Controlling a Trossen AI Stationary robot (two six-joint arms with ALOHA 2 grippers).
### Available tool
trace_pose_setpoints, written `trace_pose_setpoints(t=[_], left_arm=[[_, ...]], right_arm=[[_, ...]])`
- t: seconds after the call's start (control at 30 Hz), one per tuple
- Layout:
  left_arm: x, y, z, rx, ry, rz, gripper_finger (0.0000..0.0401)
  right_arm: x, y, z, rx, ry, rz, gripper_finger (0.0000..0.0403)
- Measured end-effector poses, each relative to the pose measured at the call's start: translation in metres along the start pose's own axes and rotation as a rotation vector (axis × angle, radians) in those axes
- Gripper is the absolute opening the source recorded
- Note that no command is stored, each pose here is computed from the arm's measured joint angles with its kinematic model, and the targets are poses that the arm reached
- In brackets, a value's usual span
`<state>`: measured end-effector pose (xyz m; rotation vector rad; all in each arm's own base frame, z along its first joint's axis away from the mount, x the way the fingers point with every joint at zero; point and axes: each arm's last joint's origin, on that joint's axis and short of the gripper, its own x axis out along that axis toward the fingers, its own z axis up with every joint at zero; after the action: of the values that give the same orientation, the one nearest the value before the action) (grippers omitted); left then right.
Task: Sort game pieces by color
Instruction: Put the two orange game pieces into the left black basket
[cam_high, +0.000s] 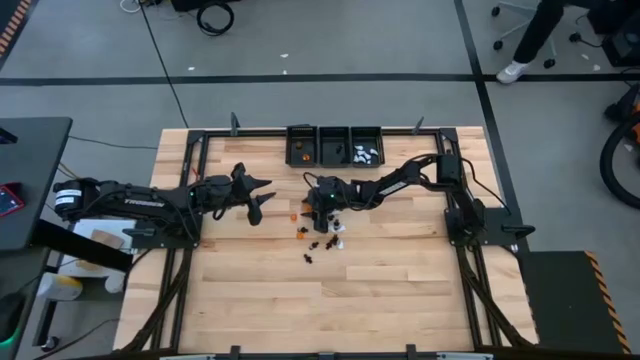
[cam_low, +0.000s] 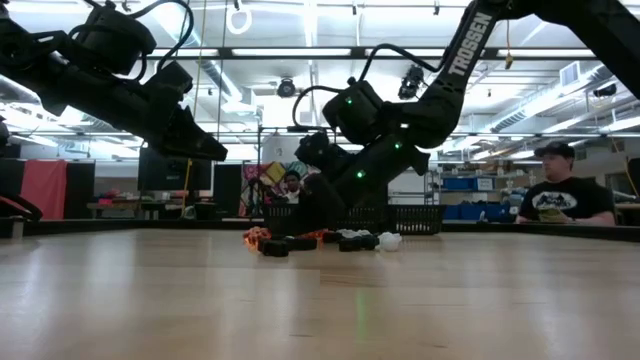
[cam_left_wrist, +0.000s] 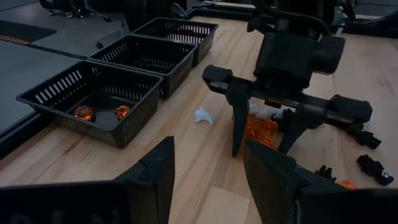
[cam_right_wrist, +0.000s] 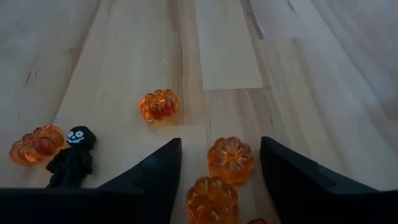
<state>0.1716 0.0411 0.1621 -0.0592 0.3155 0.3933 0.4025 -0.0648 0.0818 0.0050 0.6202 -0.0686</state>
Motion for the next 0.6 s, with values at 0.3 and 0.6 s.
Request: trace_pose_setpoints(t=[0.3, 0.6], left_arm=[[0.000, 0.000, 0.000, 0.000, 0.000, 0.000, 0.0167], [0.000, 0.000, 0.000, -0.003, 0.000, 0.000, 0.0167]], right_arm=[[0.000, 0.001, -0.001, -0.019, 0.000, 0.010, 0.0131], [-0.011, 0.001, 0.008, -0.020, 0.012, -0.017, 0.0105]])
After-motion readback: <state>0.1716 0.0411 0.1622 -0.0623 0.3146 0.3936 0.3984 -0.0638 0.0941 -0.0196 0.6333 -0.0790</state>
